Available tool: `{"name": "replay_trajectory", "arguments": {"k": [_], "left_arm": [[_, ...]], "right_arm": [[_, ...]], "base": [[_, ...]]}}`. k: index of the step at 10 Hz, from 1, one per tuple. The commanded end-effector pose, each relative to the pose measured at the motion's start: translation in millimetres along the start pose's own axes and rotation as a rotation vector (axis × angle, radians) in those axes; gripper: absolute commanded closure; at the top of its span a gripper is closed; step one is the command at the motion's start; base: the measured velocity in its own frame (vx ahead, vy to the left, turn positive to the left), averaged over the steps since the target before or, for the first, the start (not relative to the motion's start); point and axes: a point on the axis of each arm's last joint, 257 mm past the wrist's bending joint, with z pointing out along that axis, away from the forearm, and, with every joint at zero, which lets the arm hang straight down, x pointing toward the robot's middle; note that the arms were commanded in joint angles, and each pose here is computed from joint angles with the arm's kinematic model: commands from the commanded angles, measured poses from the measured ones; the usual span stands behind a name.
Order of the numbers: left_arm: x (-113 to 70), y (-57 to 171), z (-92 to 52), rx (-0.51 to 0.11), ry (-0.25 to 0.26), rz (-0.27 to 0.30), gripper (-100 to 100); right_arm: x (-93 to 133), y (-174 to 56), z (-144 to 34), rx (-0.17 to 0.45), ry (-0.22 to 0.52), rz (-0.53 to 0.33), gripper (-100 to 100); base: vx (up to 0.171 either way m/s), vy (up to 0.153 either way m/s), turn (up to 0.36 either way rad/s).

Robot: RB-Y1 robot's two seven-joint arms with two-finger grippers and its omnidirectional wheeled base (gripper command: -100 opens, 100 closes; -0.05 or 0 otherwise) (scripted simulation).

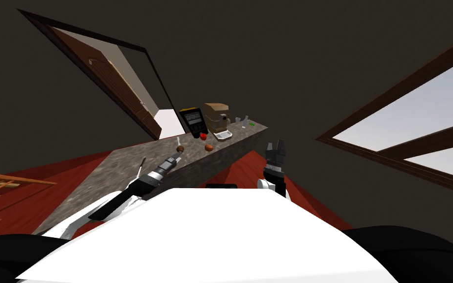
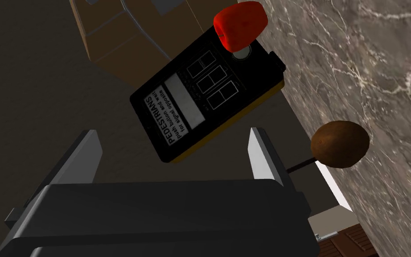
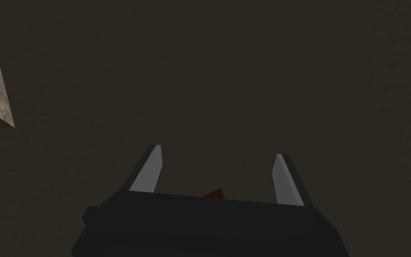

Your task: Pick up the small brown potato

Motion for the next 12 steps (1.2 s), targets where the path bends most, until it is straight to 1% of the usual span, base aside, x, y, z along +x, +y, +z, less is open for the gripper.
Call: {"name": "replay_trajectory", "arguments": {"k": [1, 2, 3, 4, 5, 6, 7, 8, 9, 10, 11, 12], "left_arm": [[1.0, 21, -6.6, -0.069, 0.029, -0.003, -100], [0.9, 20, -6.0, -0.071, 0.051, 0.019, -100], [0.9, 20, -5.7, -0.072, 0.062, 0.03, -100], [1.5, 38, -11.8, -0.131, 0.083, 0.02, -100], [1.2, 38, -11.3, -0.133, 0.102, 0.04, -100], [1.9, 55, -18.3, -0.192, 0.116, 0.022, -100], [1.2, 55, -17.7, -0.195, 0.139, 0.047, -100], [0.9, 54, -17.4, -0.196, 0.147, 0.055, -100], [1.2, 71, -24.8, -0.257, 0.169, 0.044, -100], [0.3, 71, -24.3, -0.259, 0.187, 0.064, -100], [1.0, 87, -32.6, -0.319, 0.2, 0.043, -100], [-0.5, 87, -31.8, -0.322, 0.222, 0.067, -100]], "right_arm": [[0, 0, 0.0, 0.0, 0.0, 0.0, 0], [0, 0, 0.0, 0.0, 0.0, 0.0, 0], [0, 0, 0.0, 0.0, 0.0, 0.0, 0], [0, 0, 0.0, 0.0, 0.0, 0.0, 0], [0, 0, 0.0, 0.0, 0.0, 0.0, 0], [0, 0, 0.0, 0.0, 0.0, 0.0, 0], [0, 0, 0.0, 0.0, 0.0, 0.0, 0], [0, 0, 0.0, 0.0, 0.0, 0.0, 0], [0, 0, 0.0, 0.0, 0.0, 0.0, 0], [0, 0, 0.0, 0.0, 0.0, 0.0, 0], [0, 0, 0.0, 0.0, 0.0, 0.0, 0], [0, 0, 0.0, 0.0, 0.0, 0.0, 0]], "base": [[-0.044, -0.054, -0.178], [-0.039, -0.042, -0.098], [-0.02, -0.017, 0.007], [-0.041, -0.037, -0.231], [-0.041, -0.033, -0.109], [-0.048, -0.044, -0.182], [-0.047, -0.044, -0.102], [-0.024, -0.026, 0.013], [-0.042, -0.043, -0.172], [-0.044, -0.042, -0.121], [-0.059, -0.053, -0.231], [-0.046, -0.047, -0.094]]}}
